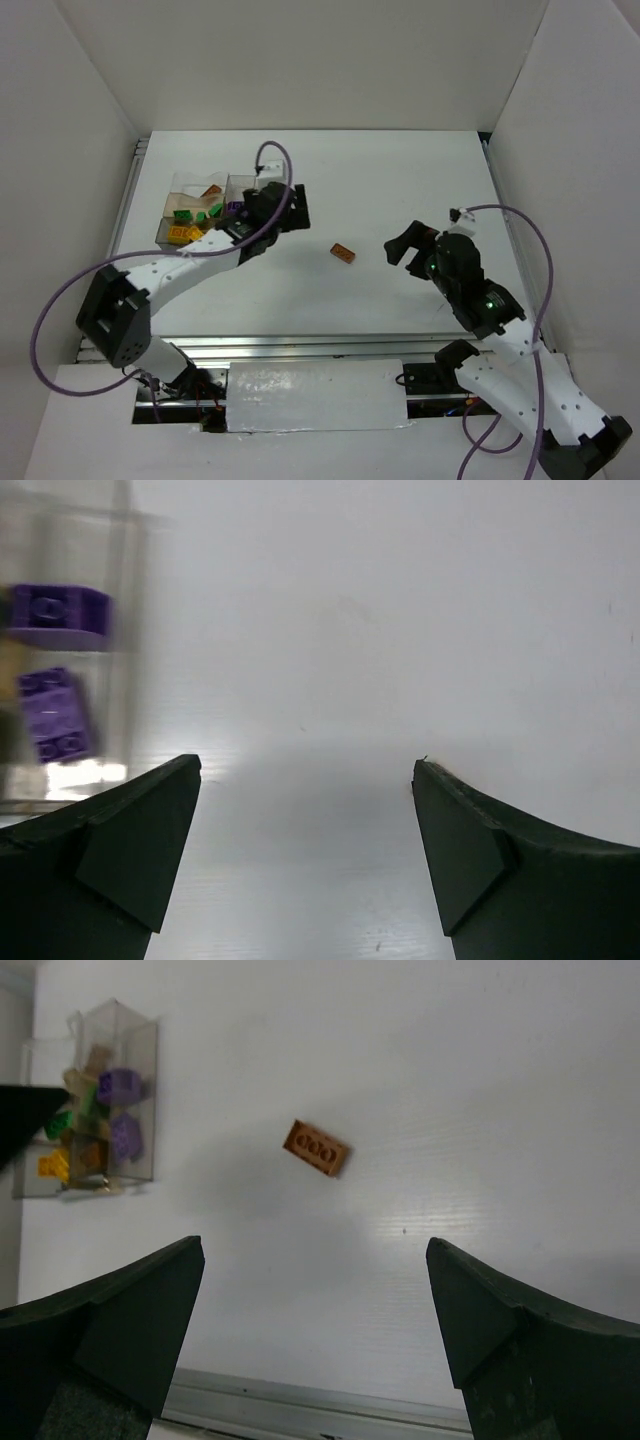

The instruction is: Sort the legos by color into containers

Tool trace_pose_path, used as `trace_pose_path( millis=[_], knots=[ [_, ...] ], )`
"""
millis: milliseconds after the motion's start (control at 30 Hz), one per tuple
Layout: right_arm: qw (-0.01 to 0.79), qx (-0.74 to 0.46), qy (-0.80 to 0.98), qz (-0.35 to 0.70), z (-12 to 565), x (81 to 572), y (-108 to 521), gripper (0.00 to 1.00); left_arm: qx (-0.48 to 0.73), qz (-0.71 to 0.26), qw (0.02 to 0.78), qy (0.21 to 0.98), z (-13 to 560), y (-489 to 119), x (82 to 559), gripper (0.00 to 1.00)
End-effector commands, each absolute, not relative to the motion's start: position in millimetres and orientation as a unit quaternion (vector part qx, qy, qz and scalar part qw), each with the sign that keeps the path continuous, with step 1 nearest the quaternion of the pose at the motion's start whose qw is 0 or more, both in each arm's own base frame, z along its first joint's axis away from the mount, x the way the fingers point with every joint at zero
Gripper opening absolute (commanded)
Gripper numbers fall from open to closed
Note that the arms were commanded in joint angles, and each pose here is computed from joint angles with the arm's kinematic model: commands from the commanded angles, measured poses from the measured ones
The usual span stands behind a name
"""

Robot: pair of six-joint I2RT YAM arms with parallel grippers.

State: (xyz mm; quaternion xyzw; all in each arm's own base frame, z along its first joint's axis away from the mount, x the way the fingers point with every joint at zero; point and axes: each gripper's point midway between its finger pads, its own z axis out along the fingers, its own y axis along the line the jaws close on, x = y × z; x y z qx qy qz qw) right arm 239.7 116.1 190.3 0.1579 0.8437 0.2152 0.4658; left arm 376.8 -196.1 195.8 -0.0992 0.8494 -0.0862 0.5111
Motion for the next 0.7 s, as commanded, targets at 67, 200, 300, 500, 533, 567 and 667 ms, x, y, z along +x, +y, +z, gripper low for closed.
trace_pose_path(
  millis=[67,200,300,500,533,567,667],
  knots=[
    [0.537,0.204,0.795,0.195,249,228,80,1.00,0.069,-0.105,0.443,0.888,140,-297,366,1.00],
    [0.538,0.198,0.798,0.183,249,219,72,1.00,0.075,-0.070,0.403,0.909,109,-331,353,0.99],
    [0.534,0.193,0.803,0.182,244,216,72,1.00,0.113,-0.085,0.415,0.899,105,-361,350,1.00],
    [0.527,0.166,0.807,0.209,240,210,83,1.00,0.244,-0.107,0.417,0.869,96,-384,353,1.00],
    [0.523,0.156,0.810,0.214,239,209,87,1.00,0.256,-0.098,0.403,0.873,89,-383,355,1.00],
    [0.523,0.154,0.810,0.216,239,209,88,1.00,0.262,-0.094,0.397,0.875,86,-382,357,1.00],
    [0.521,0.146,0.812,0.219,238,210,91,1.00,0.274,-0.098,0.376,0.880,73,-375,365,1.00]
  ],
)
